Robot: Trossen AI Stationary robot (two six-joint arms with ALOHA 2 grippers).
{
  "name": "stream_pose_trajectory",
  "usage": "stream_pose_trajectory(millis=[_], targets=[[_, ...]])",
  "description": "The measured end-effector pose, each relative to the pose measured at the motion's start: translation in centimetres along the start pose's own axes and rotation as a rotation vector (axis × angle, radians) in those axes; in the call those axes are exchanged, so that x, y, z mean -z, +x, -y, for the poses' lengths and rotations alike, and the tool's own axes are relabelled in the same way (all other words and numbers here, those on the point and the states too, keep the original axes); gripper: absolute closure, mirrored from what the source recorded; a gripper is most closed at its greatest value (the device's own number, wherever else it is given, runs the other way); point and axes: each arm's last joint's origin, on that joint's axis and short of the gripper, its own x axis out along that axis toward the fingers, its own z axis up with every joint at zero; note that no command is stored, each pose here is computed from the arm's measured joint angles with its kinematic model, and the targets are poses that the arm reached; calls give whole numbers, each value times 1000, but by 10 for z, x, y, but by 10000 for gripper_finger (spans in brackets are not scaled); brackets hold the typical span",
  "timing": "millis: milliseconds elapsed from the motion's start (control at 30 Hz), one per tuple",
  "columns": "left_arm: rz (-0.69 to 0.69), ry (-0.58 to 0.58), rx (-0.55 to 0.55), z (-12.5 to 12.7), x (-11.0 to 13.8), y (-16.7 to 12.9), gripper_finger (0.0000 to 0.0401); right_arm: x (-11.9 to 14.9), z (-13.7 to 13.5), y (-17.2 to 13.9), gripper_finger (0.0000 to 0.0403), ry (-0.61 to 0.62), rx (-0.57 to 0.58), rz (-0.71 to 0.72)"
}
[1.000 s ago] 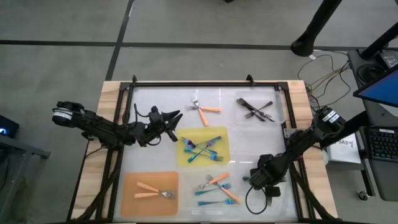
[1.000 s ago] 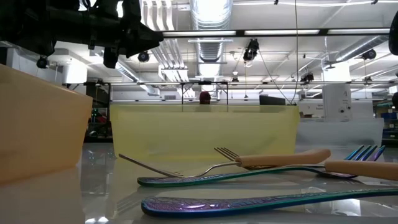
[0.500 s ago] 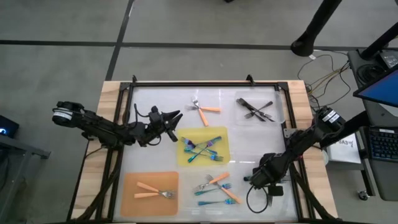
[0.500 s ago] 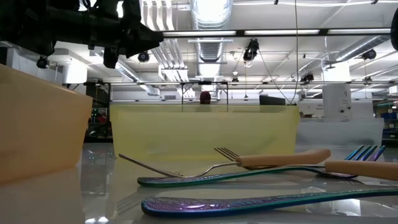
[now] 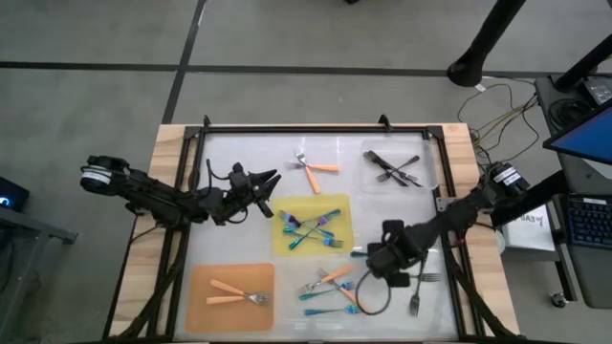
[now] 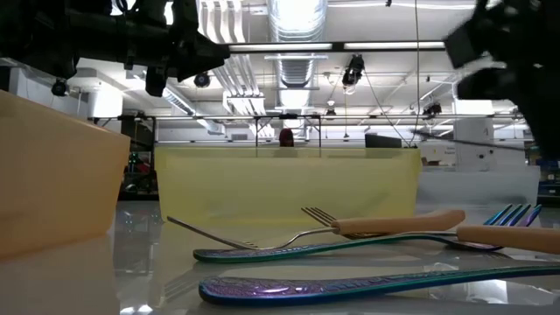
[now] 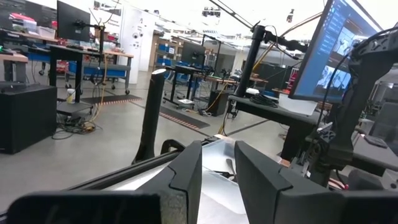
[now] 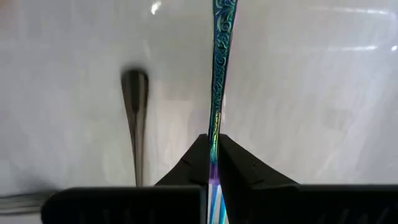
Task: Sort silverware by color (type)
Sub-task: Put the blue fork into the yellow bin
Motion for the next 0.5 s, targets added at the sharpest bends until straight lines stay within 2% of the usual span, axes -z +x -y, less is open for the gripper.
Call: stream_pose_trajectory(millis=[200,367,500], targets=[[0,6,0,0,0,0,323,-27,7,-32,393,-80,25,159],[0,6,0,0,0,0,324,-61,16,-59,393,-168,170,466],[0,4,0,0,0,0,324,-85,25,-65,393,-177,179,696]])
